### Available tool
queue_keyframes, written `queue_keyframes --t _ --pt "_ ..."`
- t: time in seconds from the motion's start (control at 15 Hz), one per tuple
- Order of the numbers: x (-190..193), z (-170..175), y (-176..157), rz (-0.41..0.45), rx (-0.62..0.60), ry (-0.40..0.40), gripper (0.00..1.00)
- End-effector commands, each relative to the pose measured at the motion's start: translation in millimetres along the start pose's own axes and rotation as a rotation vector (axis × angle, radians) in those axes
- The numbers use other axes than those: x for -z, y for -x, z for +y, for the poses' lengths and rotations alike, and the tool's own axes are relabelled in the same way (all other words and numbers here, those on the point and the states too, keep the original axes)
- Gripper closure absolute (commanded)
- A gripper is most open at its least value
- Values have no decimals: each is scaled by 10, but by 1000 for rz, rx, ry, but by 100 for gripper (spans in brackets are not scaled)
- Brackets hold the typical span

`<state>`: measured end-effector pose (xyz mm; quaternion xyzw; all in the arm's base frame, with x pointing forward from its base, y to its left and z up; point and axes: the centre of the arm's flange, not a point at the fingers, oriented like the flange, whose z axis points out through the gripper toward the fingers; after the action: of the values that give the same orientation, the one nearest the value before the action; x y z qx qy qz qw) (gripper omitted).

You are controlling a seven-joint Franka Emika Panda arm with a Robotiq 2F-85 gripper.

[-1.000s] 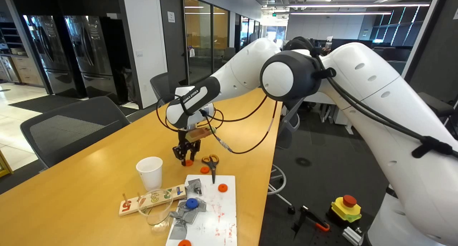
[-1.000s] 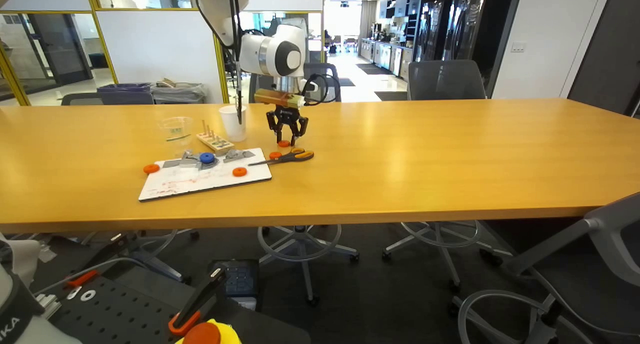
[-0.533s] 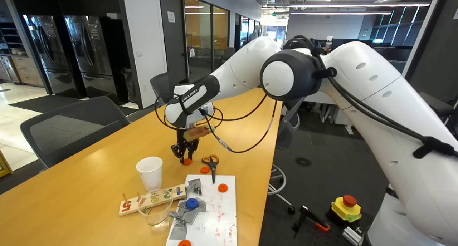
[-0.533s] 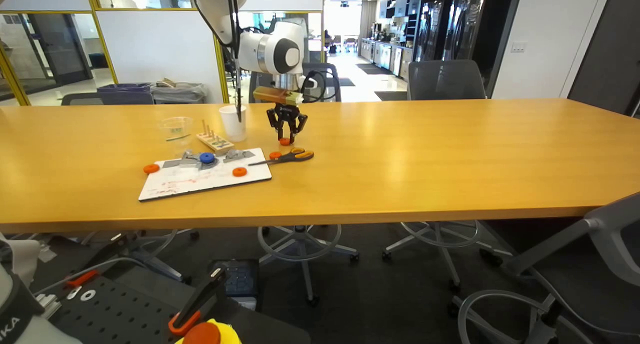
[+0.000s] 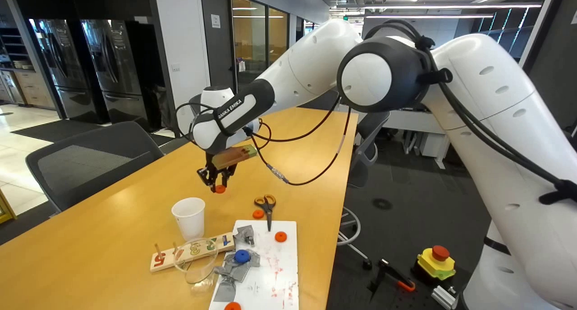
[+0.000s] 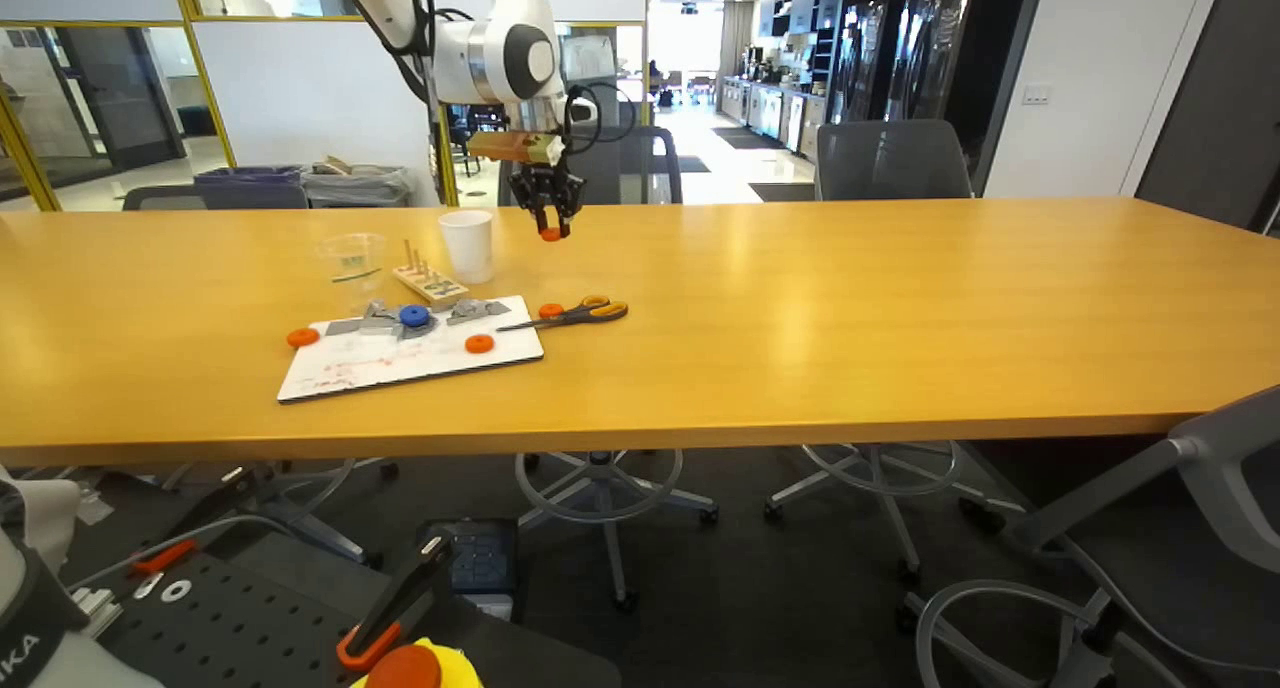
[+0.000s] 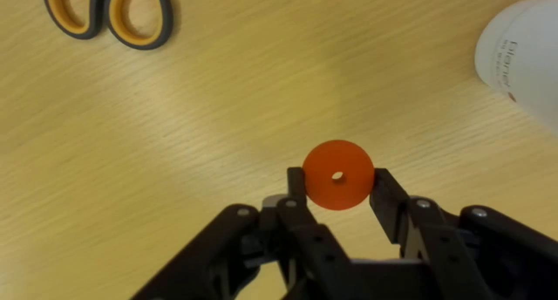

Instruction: Put the orange rings in the white cup, place the blue ring in the clear cup

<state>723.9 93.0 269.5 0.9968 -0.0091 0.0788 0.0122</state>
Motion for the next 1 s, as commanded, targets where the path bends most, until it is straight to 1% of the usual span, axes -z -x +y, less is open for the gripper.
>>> queue_keyframes --t 0.0,0.13,0.4,0.93 --pt "497 -234 295 77 -16 39 83" --pt "655 -392 365 96 -11 23 83" --pt "813 -646 452 74 15 -39 83" --pt "618 -959 452 4 28 -112 83"
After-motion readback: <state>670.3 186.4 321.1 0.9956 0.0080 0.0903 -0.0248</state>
